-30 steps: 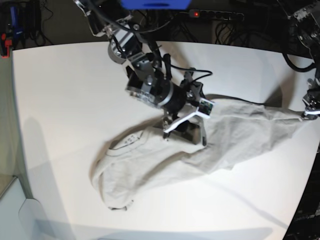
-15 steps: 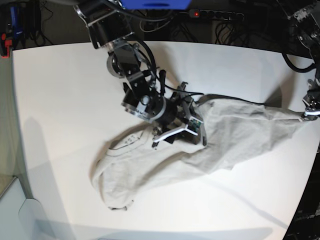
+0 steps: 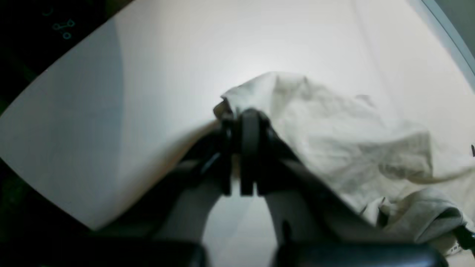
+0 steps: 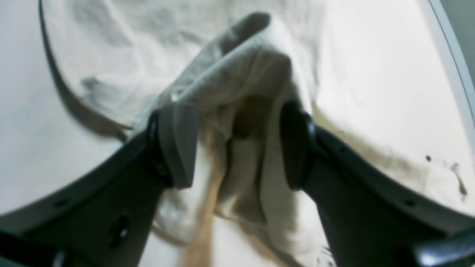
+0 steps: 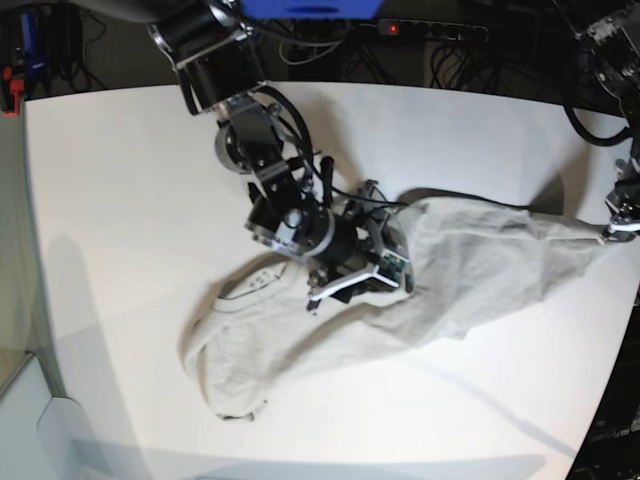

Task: Layout the t-shirt on the table in an organized manner, then fold the t-shirt properly
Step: 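Grasp a fold of fabric near the shirt's middle with the right gripper, then pull the grasped fabric with the right gripper away from the left gripper, then lower the fabric with the right gripper and release it on the table, then release the shirt end with the left gripper and move it across the shirt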

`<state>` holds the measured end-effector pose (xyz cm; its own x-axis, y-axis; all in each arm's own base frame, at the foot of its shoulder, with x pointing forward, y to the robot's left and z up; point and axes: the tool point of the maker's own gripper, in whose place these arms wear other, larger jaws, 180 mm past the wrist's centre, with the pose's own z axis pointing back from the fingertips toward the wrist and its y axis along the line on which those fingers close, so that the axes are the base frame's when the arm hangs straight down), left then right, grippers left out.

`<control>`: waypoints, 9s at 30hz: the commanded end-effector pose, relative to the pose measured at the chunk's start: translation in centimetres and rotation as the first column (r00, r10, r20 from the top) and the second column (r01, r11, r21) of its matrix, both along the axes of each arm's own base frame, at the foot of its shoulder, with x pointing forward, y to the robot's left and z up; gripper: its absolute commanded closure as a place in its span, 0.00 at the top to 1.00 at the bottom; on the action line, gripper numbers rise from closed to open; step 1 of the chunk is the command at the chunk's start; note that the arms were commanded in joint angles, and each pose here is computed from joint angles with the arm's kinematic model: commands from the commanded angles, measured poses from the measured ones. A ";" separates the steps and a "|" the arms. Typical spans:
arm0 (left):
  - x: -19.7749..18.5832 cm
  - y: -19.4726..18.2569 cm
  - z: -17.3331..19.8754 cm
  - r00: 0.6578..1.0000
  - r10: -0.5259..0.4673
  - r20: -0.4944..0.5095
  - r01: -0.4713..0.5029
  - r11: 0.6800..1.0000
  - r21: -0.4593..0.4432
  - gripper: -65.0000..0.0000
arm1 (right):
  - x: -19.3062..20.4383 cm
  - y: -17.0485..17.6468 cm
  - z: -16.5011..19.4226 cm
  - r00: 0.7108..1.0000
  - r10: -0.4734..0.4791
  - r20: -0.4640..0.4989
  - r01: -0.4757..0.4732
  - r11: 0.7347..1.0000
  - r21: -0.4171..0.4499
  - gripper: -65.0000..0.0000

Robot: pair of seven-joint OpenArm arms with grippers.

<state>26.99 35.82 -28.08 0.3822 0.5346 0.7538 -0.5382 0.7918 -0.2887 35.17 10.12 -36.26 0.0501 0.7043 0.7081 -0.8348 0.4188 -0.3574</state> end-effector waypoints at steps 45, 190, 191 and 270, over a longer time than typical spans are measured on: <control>0.9 -0.1 1.3 0.998 0.009 0.058 -0.009 1.000 0.002 0.01 | 1.1 3.6 1.6 0.991 0.127 0.035 -0.127 0.992 -0.004 0.47; -2.5 -1.9 -1.9 0.987 -0.017 -0.160 0.022 0.999 0.028 0.62 | -4.8 -22.2 4.4 0.823 -0.559 0.101 0.567 0.819 -0.086 0.53; -1.4 -2.1 -1.2 0.991 -0.023 -0.128 0.026 0.999 0.027 0.62 | -4.8 -21.8 3.9 0.830 -0.551 0.086 0.557 0.825 -0.091 0.53; 25.7 -14.4 1.9 0.934 -0.273 0.230 0.245 0.959 0.144 0.01 | -6.7 -21.3 -3.3 0.835 -0.541 -0.101 0.519 0.835 -0.183 0.53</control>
